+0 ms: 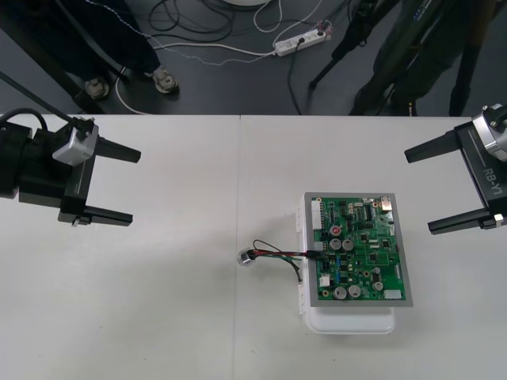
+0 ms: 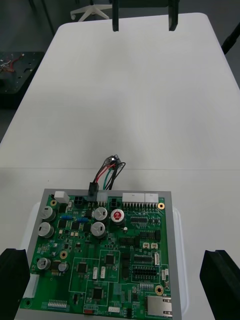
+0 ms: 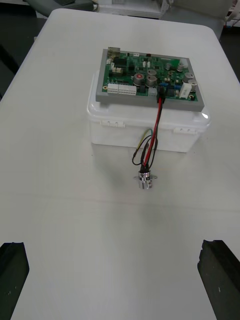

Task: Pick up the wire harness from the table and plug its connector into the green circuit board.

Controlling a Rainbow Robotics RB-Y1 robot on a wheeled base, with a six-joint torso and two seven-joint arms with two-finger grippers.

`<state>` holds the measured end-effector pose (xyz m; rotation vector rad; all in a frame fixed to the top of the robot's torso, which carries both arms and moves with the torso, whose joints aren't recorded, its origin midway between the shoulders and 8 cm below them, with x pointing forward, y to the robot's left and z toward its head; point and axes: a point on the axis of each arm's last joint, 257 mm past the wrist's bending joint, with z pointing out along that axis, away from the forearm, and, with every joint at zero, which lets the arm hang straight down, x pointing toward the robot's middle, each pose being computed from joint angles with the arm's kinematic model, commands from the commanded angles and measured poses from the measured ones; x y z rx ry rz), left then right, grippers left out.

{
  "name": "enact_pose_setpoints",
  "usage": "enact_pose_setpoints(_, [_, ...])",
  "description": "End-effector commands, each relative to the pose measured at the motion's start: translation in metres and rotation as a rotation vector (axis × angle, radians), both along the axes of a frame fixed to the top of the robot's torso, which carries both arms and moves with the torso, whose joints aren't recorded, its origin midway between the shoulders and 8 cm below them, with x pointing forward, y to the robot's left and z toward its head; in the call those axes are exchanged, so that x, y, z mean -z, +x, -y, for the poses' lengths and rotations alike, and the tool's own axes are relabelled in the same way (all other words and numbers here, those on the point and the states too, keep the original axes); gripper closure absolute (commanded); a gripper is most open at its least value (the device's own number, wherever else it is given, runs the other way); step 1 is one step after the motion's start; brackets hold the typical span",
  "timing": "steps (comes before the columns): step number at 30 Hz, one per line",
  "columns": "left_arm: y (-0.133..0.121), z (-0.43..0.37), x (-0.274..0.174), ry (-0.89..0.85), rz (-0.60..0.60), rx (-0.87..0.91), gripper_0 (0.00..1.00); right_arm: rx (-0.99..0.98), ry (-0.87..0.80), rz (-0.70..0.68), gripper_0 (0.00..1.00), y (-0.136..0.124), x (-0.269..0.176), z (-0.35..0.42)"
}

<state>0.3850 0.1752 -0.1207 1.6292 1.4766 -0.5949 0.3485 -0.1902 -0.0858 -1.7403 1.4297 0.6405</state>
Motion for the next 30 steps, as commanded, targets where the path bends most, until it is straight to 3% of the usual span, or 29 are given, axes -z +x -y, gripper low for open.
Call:
enact_pose_setpoints(1, [-0.014, -0.012, -0.013, 0.08, -0.006, 0.04, 0.0, 0.048, 0.011, 0.058, 0.0, 0.01, -0.016, -0.001])
enact_pose_setpoints(20, [-0.018, -0.016, -0.006, 0.103, -0.029, 0.04, 0.0, 0.169, -0.135, 0.023, 0.0, -0.01, 0.004, -0.003])
enact_pose_setpoints(30, [-0.018, -0.013, 0.0, 0.096, -0.037, 0.038, 0.0, 0.246, -0.207, 0.091, 0.0, 0.009, 0.012, 0.026])
